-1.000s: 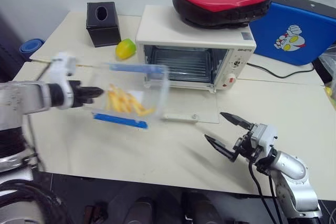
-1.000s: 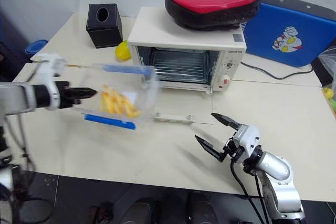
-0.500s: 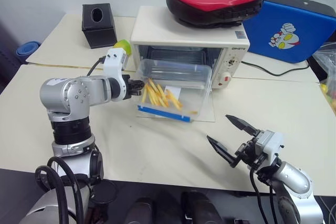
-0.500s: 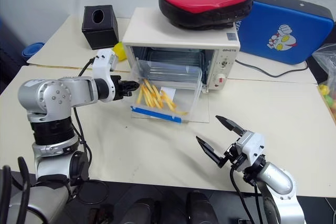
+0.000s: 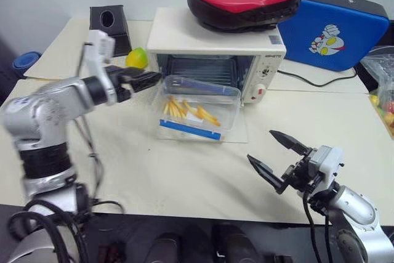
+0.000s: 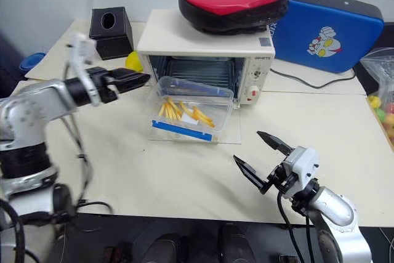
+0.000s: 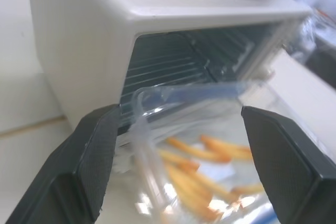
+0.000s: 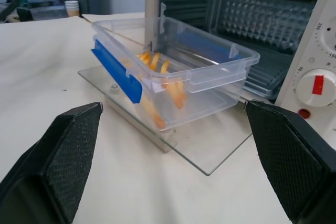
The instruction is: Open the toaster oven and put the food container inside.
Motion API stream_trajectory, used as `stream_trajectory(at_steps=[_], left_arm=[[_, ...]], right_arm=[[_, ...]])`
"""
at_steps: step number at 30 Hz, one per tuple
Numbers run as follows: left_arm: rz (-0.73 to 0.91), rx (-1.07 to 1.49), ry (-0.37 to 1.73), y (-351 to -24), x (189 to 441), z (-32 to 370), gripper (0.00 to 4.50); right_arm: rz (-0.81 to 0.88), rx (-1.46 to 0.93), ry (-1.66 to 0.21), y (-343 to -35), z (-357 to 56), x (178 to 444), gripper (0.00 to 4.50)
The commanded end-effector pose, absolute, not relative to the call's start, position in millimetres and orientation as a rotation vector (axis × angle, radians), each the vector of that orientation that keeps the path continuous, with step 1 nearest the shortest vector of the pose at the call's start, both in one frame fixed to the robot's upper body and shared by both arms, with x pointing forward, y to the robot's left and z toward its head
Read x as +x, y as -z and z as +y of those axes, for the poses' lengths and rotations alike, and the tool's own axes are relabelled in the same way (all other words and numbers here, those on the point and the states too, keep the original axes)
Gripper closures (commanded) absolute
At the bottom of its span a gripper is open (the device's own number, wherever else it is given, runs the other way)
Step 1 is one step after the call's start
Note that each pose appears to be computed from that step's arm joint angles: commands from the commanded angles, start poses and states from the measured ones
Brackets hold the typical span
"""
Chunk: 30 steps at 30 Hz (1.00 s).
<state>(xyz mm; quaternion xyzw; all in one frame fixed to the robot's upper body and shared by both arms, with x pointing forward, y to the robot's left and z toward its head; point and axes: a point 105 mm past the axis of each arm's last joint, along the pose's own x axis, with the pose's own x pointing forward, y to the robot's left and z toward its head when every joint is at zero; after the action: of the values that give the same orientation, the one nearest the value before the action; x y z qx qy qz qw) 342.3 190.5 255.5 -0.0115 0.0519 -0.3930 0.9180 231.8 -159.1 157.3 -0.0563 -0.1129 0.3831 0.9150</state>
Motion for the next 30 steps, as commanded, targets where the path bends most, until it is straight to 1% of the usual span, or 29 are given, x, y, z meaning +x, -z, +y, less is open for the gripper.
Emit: stream_trajectory(at_steps=[1, 2, 4, 6, 8, 9, 11, 13, 15, 16, 18, 21, 24, 26, 30], left_arm=[[0.050, 0.237, 1.028, -244.3, 316.0, 201.8, 1.01], [0.066, 0.256, 1.063, -236.1, 311.2, 205.5, 1.20], [0.097, 0.278, 1.099, -216.5, 307.7, 205.1, 1.84], [0.130, 0.314, 1.162, -193.4, 301.4, 190.9, 2.42], [0.132, 0.297, 1.220, -178.0, 295.6, 170.7, 3.07], [0.125, 0.285, 1.230, -172.7, 295.4, 162.8, 3.31], [0.102, 0.286, 1.194, -162.1, 304.3, 148.7, 3.96], [0.077, 0.257, 1.113, -158.1, 320.3, 138.9, 4.48], [0.027, 0.217, 1.039, -162.1, 335.4, 130.9, 4.48], [-0.010, 0.189, 0.996, -167.5, 345.2, 126.4, 4.48], [-0.053, 0.158, 0.938, -174.4, 358.2, 121.8, 4.48], [-0.092, 0.142, 0.858, -180.1, 375.6, 118.6, 4.48], [-0.132, 0.097, 0.782, -187.7, 392.3, 114.7, 4.48], [-0.163, 0.087, 0.758, -193.0, 399.8, 109.1, 4.48], [-0.196, 0.062, 0.703, -197.8, 410.9, 103.9, 4.48]], right_arm=[[-0.205, -0.104, -0.888, -165.4, -146.0, 222.3, 0.59], [-0.161, -0.104, -0.920, -160.2, -140.7, 220.8, 0.83], [-0.093, -0.120, -0.993, -150.6, -127.8, 218.0, 1.56], [-0.044, -0.122, -1.046, -144.0, -115.4, 219.5, 2.20], [-0.031, -0.137, -1.072, -141.7, -105.5, 226.1, 2.90], [-0.035, -0.155, -1.076, -141.5, -102.6, 230.2, 3.20], [-0.034, -0.172, -1.077, -141.3, -96.6, 242.7, 3.92], [-0.038, -0.186, -1.054, -142.9, -91.5, 260.6, 4.48], [-0.055, -0.212, -1.027, -145.5, -87.9, 277.6, 4.48], [-0.083, -0.217, -0.984, -150.8, -86.3, 293.1, 4.48], [-0.118, -0.213, -0.937, -159.1, -83.0, 312.7, 4.48], [-0.154, -0.251, -0.888, -168.3, -79.9, 337.4, 4.48], [-0.201, -0.269, -0.793, -182.2, -81.6, 367.7, 4.48], [-0.224, -0.281, -0.752, -189.8, -82.3, 382.3, 4.48], [-0.261, -0.269, -0.690, -202.5, -80.5, 398.3, 4.48]])
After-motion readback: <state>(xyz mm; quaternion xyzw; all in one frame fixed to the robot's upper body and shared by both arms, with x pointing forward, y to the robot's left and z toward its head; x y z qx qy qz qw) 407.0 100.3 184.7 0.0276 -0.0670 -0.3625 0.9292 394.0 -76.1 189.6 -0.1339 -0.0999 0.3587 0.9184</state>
